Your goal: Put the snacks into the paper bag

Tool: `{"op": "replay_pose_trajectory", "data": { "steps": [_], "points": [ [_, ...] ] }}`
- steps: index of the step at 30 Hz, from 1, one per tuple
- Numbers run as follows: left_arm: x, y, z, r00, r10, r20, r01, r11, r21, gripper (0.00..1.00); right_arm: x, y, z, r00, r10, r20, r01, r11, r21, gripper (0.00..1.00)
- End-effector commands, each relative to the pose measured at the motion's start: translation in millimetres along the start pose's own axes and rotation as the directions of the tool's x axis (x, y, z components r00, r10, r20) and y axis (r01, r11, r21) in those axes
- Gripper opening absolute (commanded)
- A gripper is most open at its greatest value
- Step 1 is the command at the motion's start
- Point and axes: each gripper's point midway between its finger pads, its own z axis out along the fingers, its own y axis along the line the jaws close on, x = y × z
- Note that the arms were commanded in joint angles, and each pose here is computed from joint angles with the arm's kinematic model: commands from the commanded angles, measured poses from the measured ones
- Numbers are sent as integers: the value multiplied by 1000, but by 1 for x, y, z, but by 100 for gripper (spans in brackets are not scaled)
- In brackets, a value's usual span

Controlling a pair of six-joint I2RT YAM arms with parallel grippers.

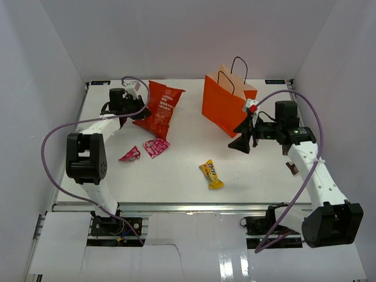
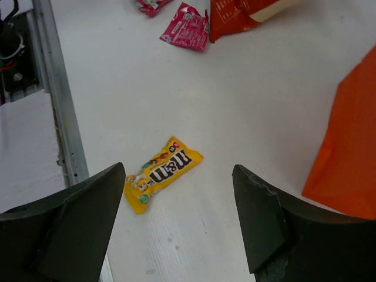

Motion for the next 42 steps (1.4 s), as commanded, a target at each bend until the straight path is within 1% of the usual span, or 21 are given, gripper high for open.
{"op": "replay_pose_trajectory", "data": {
  "steps": [1, 2, 3, 4, 5, 6, 8, 9, 11, 12, 13, 14, 16, 19, 20, 25, 30, 31, 34, 40, 42],
  "points": [
    [-8, -52, -36, 988, 130, 87, -140, 982, 127, 0, -29, 15, 25, 1000, -16, 18, 16, 1000, -21, 79],
    [-3, -59, -40, 987, 133, 93, -145, 980, 138, 0, -30, 17, 34, 1000, -6, 5, 6, 1000, -27, 78],
    [2, -64, -45, 986, 134, 95, -147, 978, 145, 0, -34, 13, 41, 1000, 9, -9, -9, 1000, 11, 78],
    [19, -65, -49, 990, 116, 77, -126, 981, 149, 0, -32, 23, 59, 999, 17, -38, -18, 1000, -20, 77],
    [14, -75, -62, 986, 124, 109, -141, 977, 158, 0, -34, 23, 68, 998, 30, -48, -30, 999, -12, 77],
    [30, -80, -66, 990, 108, 93, -122, 978, 170, 0, -41, 25, 87, 996, 60, -62, -60, 998, 6, 77],
    [32, -98, -81, 986, 111, 123, -134, 971, 199, 0, -49, 23, 105, 992, 111, -65, -108, 993, 40, 79],
    [36, -103, -86, 986, 107, 124, -131, 969, 208, 0, -55, 13, 121, 976, 214, -47, -207, 971, 117, 81],
    [53, -110, -90, 991, 88, 103, -110, 968, 224, 0, -56, -2, 136, 943, 332, -27, -321, 926, 197, 82],
    [53, -114, -96, 990, 85, 114, -109, 968, 227, 0, -52, -14, 141, 922, 388, -10, -372, 891, 262, 83],
    [56, -115, -99, 991, 75, 113, -99, 969, 228, 0, -48, -19, 152, 885, 466, -5, -447, 852, 273, 86],
    [67, -113, -99, 994, 61, 94, -81, 971, 226, 0, -46, -21, 156, 873, 488, 1, -469, 838, 278, 87],
    [71, -117, -105, 995, 43, 93, -64, 970, 234, 0, -33, -22, 166, 828, 561, -3, -537, 795, 282, 88],
    [80, -117, -109, 996, 27, 86, -46, 972, 230, 0, -19, -17, 174, 793, 608, -22, -581, 768, 269, 90],
    [83, -118, -110, 996, 25, 82, -44, 972, 230, 0, -5, -16, 175, 776, 630, -37, -596, 751, 283, 91],
    [101, -110, -112, 999, 11, 43, -19, 980, 200, 0, 22, -15, 174, 784, 620, -29, -585, 753, 300, 96],
    [107, -106, -115, 999, 18, 28, -23, 983, 181, 0, 51, -4, 173, 835, 545, -78, -512, 820, 255, 100],
    [109, -105, -115, 1000, 17, 19, -20, 984, 177, 0, 46, -7, 176, 862, 504, -56, -480, 846, 234, 98],
    [113, -103, -115, 1000, 21, 7, -22, 985, 172, 0, 52, -13, 180, 907, 416, -60, -393, 889, 235, 96],
    [116, -100, -114, 999, 33, -1, -32, 987, 156, 0, 42, -28, 189, 955, 294, -39, -277, 930, 243, 95],
    [122, -97, -115, 999, 29, -26, -25, 990, 142, 0, 43, -32, 195, 961, 274, -45, -255, 935, 248, 94]
  ]
}}
